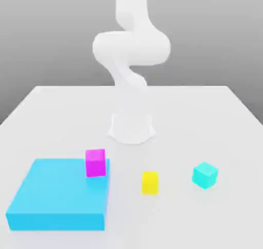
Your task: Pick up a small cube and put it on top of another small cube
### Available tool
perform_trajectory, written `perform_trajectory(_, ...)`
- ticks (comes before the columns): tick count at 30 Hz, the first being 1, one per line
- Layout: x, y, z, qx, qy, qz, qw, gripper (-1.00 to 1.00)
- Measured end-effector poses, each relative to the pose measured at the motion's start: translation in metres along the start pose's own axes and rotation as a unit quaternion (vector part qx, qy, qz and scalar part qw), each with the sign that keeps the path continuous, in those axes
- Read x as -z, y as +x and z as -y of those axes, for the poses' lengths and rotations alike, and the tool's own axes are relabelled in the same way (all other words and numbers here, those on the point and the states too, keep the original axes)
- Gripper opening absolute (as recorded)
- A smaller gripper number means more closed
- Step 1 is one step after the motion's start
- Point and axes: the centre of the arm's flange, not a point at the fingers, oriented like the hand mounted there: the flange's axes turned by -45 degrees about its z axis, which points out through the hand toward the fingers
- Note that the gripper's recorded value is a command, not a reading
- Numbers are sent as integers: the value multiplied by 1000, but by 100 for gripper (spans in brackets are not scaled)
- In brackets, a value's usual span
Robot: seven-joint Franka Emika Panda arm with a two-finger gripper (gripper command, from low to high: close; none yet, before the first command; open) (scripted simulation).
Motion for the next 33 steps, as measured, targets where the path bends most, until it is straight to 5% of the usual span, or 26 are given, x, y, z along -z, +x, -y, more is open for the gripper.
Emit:
perform_trajectory(9, -193, -122, 24, -14, 6, 157, 987, 0)
perform_trajectory(18, -304, -344, 36, -19, -14, 335, 942, 0)
perform_trajectory(26, -350, -409, 35, -19, -17, 356, 934, 0)
perform_trajectory(27, -352, -412, 35, -19, -18, 356, 934, -100)
perform_trajectory(33, -353, -414, 35, -19, -19, 355, 934, -100)
